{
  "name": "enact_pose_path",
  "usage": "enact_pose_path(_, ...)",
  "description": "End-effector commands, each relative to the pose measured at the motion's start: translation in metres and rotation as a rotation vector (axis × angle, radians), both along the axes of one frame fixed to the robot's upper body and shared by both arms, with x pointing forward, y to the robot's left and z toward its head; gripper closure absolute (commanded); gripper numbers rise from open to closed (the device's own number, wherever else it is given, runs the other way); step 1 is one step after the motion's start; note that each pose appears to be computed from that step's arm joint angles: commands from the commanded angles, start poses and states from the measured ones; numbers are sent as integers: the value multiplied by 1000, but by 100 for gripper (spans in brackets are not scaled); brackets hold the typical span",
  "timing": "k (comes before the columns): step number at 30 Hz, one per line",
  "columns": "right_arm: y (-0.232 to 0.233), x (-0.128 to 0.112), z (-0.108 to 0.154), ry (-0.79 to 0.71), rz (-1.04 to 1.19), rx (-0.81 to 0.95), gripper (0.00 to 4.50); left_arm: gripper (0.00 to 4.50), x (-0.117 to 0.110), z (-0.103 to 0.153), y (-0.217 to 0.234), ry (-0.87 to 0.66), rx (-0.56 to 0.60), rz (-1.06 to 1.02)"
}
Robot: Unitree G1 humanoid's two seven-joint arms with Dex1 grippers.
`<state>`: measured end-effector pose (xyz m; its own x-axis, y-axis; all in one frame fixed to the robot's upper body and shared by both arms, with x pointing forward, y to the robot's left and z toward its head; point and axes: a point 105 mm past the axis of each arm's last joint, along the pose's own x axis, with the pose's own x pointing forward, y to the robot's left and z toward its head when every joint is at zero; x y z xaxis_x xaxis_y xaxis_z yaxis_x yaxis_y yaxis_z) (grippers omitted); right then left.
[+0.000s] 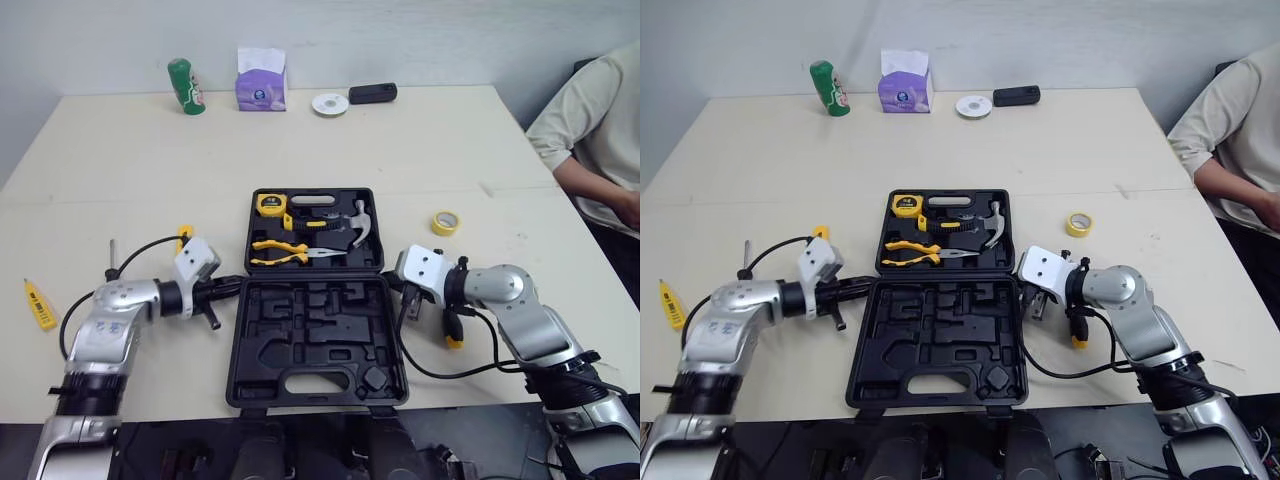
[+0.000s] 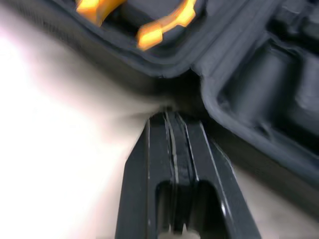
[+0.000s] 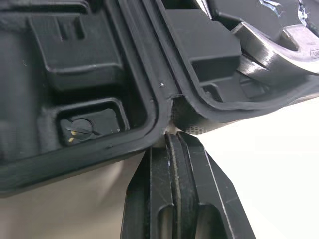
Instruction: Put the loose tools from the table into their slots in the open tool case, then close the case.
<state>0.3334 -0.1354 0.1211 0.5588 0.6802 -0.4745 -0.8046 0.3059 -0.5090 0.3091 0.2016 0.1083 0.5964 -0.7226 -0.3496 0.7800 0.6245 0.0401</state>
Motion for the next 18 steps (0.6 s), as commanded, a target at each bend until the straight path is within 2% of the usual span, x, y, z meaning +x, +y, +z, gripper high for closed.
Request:
enact_pose_path(1, -15, -3, 23, -66, -5, -6, 441, 450, -11, 23, 10, -73, -80, 74)
enact_pose_path(4, -29, -13, 34, -20, -31, 57, 441, 450, -34, 26, 26, -81, -118, 178)
enact_pose_path(7, -48, -23, 45, 61, -75, 147, 441, 450, -62, 40, 39, -72, -232, 242)
enact_pose_path(10, -77, -33, 57, 122, -136, 206, 346, 350, -90, 49, 63, -74, -287, 368)
enact_pose_path(11, -93, -36, 60, 133, -170, 207, 303, 311, -102, 45, 81, -68, -261, 448)
enact_pose_path(14, -132, -42, 64, 147, -270, 223, 145, 160, -132, 36, 123, -53, -189, 631)
enact_pose_path(17, -176, -48, 64, 147, -401, 223, 7, 34, -156, 36, 164, -67, -177, 810)
enact_pose_path(18, -186, -49, 63, 145, -428, 214, 0, 1, -162, 37, 173, -71, -172, 852)
